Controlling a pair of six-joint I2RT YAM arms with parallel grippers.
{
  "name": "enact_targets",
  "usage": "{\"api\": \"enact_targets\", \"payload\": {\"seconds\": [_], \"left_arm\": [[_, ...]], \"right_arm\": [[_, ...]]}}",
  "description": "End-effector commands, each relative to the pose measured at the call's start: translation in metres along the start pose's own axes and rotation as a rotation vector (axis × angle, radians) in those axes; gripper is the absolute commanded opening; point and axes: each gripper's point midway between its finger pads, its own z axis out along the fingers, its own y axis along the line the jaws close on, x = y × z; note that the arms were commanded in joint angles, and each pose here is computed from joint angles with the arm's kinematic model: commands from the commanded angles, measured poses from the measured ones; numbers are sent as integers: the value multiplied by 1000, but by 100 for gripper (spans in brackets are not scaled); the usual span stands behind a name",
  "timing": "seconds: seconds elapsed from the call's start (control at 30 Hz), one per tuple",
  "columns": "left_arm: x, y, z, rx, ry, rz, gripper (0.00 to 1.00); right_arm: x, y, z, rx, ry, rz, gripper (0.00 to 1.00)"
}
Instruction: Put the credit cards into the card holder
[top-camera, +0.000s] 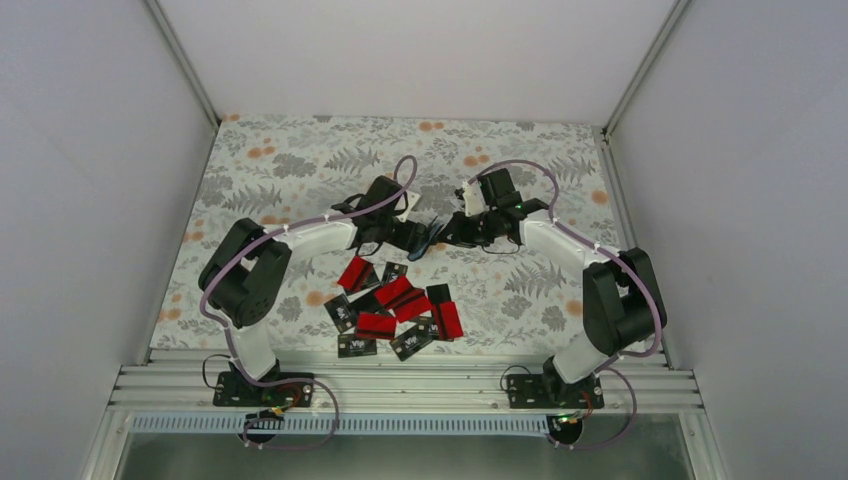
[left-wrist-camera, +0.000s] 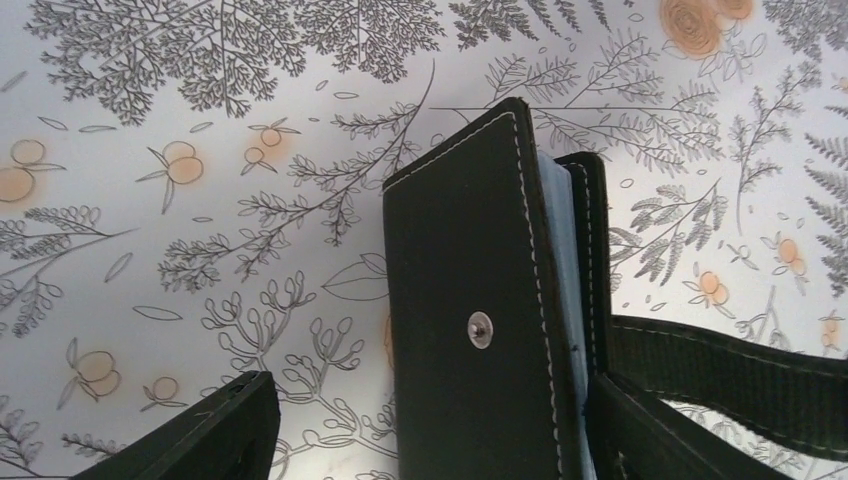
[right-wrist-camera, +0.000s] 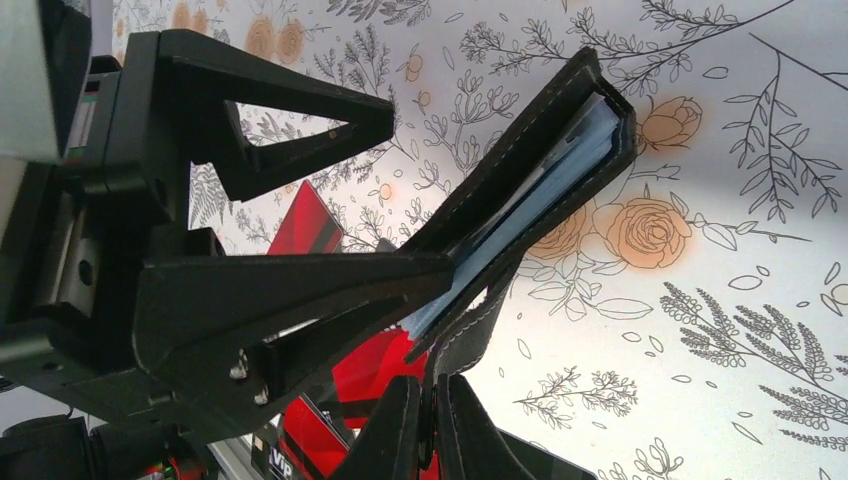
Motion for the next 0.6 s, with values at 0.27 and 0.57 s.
{"api": "enact_targets", "payload": {"seconds": [0.27,0.57], "left_arm": [[-20,6,-6,-60,-63,-35,62],[-24,5,-9,-60,-77,-43,54]], "right_arm": [[3,-18,-7,82,-24,16,4],[11,-41,-5,152,-23,46,4]]}}
